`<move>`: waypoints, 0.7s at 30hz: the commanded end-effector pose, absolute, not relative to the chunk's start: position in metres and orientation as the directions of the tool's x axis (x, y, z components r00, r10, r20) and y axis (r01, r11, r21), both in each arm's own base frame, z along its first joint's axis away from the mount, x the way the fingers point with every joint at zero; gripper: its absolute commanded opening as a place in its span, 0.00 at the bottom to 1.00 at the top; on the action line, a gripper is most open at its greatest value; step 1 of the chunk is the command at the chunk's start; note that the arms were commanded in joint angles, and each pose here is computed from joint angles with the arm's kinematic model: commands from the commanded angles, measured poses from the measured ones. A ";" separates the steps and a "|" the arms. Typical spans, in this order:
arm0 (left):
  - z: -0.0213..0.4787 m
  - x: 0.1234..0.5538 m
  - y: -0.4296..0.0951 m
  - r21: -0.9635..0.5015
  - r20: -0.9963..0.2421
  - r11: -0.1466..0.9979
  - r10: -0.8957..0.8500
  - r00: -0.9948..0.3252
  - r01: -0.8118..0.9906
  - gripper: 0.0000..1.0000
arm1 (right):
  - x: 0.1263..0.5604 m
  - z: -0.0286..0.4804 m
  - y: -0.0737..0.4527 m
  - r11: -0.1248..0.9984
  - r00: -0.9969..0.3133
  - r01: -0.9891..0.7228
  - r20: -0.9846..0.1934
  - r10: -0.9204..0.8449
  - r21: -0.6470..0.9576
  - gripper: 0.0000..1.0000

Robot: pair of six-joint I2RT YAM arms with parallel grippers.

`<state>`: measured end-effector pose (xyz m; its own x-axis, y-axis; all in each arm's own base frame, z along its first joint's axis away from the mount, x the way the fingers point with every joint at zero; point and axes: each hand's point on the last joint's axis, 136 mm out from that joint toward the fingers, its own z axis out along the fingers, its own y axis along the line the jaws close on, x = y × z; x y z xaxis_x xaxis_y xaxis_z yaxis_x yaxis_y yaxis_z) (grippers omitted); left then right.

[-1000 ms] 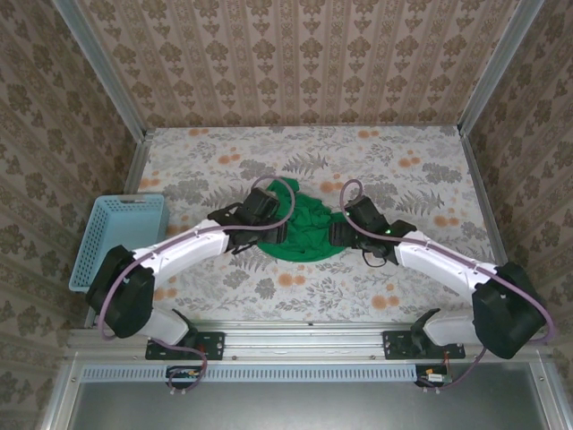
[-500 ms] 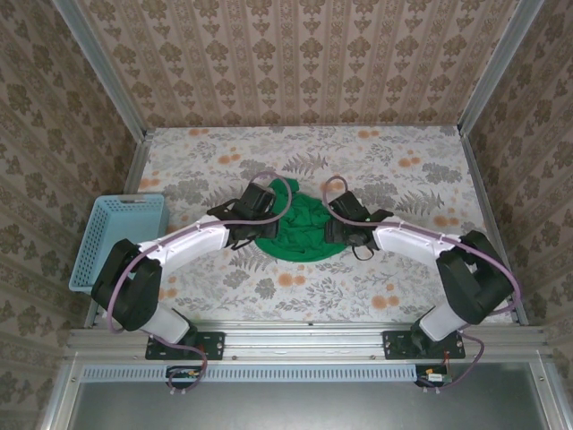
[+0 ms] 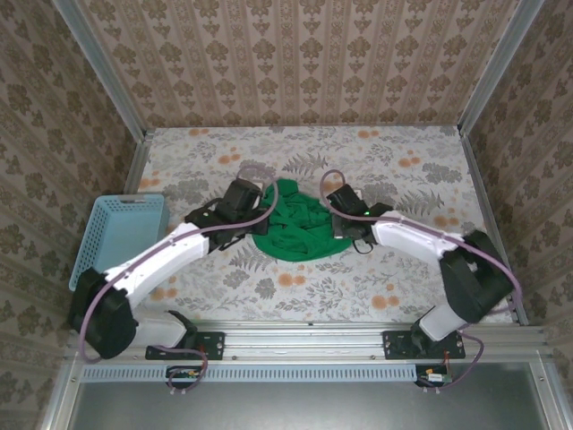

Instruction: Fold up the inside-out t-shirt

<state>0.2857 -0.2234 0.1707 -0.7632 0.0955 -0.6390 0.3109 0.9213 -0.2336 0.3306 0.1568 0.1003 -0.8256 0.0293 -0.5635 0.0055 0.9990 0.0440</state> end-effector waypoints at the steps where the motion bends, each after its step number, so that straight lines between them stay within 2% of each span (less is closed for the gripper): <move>1: 0.230 0.289 -0.200 -0.199 -0.727 0.931 0.069 -0.684 0.305 0.00 | 0.317 0.189 0.133 0.999 -0.712 -0.005 -0.701 0.033 0.052 0.00; 6: 0.320 0.282 -0.171 -0.255 -0.836 0.918 -0.052 -0.546 0.303 0.00 | 0.273 0.317 0.118 0.954 -0.506 -0.132 -0.846 0.167 0.268 0.00; 8: 0.350 0.275 -0.159 -0.279 -0.871 0.911 -0.106 -0.480 0.305 0.00 | 0.255 0.352 0.110 0.942 -0.447 -0.167 -0.874 0.191 0.291 0.00; 10: 0.360 0.273 -0.151 -0.294 -0.880 0.911 -0.139 -0.454 0.290 0.00 | 0.245 0.365 0.100 0.944 -0.423 -0.160 -0.885 0.197 0.287 0.00; 12: 0.349 0.277 -0.143 -0.286 -0.868 0.927 -0.143 -0.475 0.244 0.00 | 0.241 0.362 0.090 0.956 -0.419 -0.123 -0.887 0.194 0.267 0.00; 17: 0.268 0.312 -0.117 -0.224 -0.729 0.974 -0.139 -0.670 0.042 0.00 | 0.246 0.314 0.069 0.978 -0.469 0.027 -0.861 0.195 0.207 0.00; 21: 0.216 0.351 -0.130 -0.205 -0.625 0.978 -0.101 -0.774 0.038 0.00 | 0.256 0.273 0.077 0.979 -0.533 0.042 -0.825 0.189 0.197 0.00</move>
<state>0.3454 -0.1263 0.2535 -0.6851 -0.1366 -0.7155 0.0467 0.9720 -0.2303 0.2530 0.0853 0.2916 -0.5094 0.1806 -0.8414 -0.0219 0.9747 0.2225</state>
